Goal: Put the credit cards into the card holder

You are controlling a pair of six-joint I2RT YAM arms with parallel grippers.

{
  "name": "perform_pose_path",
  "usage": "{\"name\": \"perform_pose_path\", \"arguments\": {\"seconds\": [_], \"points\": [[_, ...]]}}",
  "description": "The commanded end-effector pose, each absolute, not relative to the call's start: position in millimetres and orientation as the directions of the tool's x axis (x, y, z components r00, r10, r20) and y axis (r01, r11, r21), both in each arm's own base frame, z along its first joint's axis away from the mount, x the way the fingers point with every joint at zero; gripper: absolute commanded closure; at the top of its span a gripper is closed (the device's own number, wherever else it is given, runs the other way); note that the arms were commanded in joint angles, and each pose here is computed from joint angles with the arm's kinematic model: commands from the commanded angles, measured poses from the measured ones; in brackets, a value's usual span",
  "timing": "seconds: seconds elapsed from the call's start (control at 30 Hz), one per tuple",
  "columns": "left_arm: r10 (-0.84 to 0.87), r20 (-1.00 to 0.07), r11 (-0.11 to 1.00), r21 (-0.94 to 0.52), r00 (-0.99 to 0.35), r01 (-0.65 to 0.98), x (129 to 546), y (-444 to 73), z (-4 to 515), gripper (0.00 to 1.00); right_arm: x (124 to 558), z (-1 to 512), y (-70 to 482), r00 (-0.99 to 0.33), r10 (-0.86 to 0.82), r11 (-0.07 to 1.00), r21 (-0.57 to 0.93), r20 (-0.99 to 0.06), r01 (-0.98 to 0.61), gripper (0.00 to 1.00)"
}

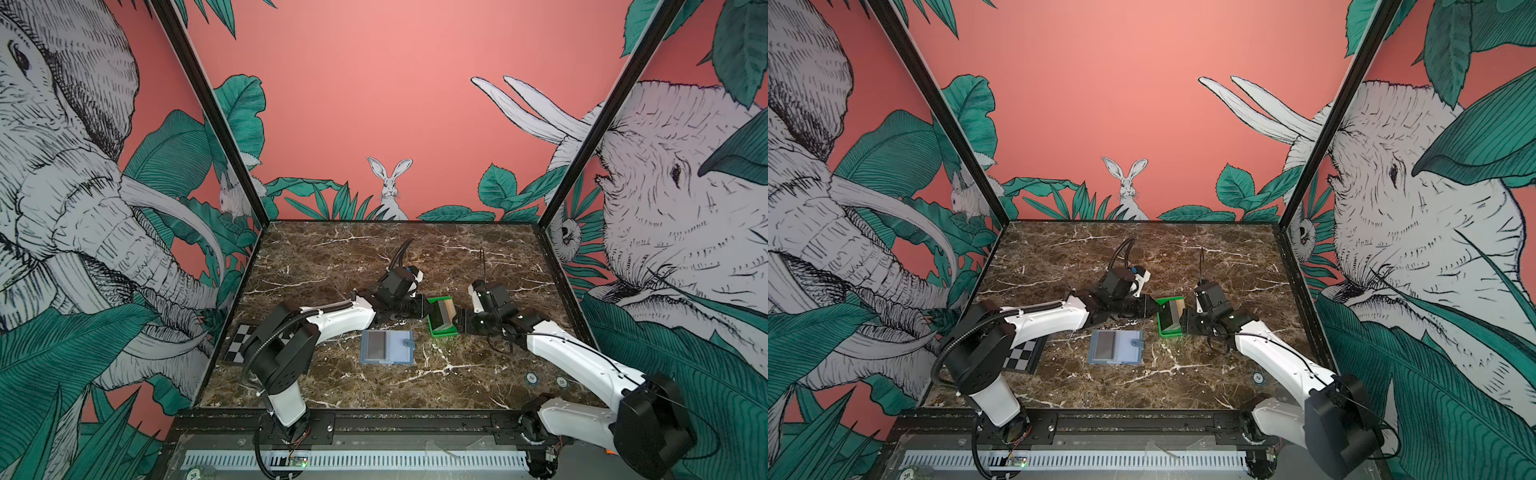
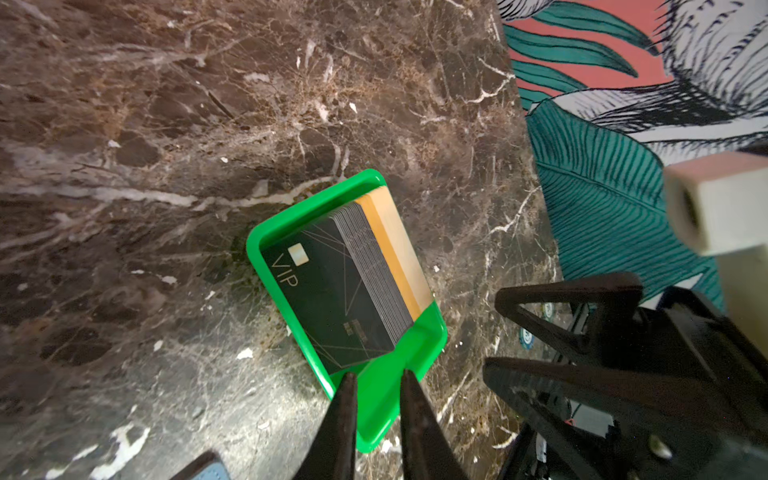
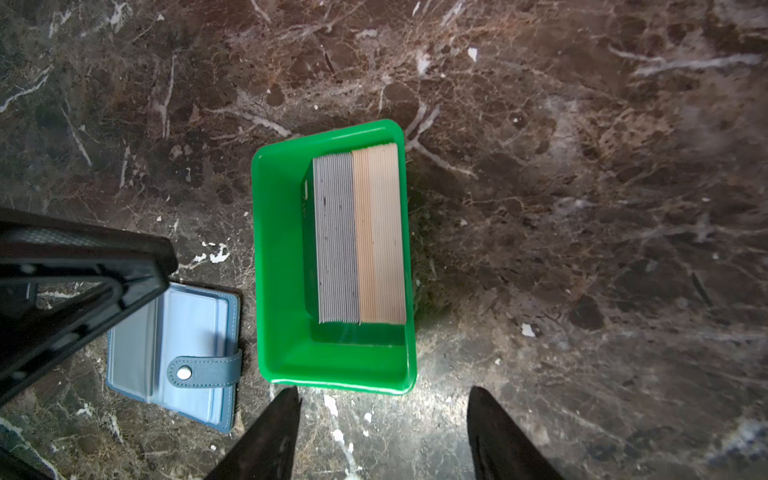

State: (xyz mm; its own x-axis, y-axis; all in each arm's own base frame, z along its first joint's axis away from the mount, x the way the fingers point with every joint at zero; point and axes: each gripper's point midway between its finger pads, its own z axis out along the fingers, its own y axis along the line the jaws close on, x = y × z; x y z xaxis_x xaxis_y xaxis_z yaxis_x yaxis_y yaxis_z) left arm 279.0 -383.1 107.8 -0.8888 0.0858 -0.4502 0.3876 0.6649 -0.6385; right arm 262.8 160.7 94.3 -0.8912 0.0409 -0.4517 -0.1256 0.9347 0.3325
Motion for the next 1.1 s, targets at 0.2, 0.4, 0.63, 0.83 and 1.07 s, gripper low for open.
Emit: {"name": "perform_pose_path", "arguments": {"seconds": [0.2, 0.4, 0.63, 0.83, 1.07], "points": [[0.135, -0.406, 0.716, -0.591, -0.904, 0.372, 292, -396, 90, 0.79, 288, 94, 177, -0.876, 0.013, 0.905, 0.378, -0.482, -0.195, 0.33], [0.16, -0.391, 0.748, -0.551, -0.907, 0.369, 297, -395, 83, 0.79, 292, 84, 186, -0.883, 0.003, 0.892, 0.4, -0.469, -0.209, 0.32], [0.155, -0.373, 0.754, -0.554, -0.915, 0.353, 297, -397, 74, 0.79, 299, 74, 191, -0.896, -0.009, 0.893, 0.4, -0.443, -0.207, 0.31], [0.154, -0.359, 0.754, -0.559, -0.921, 0.344, 297, -398, 68, 0.8, 299, 66, 189, -0.902, -0.016, 0.9, 0.386, -0.432, -0.201, 0.3], [0.147, -0.353, 0.756, -0.563, -0.924, 0.335, 295, -397, 65, 0.8, 297, 56, 190, -0.913, -0.019, 0.901, 0.389, -0.407, -0.192, 0.3]]}}
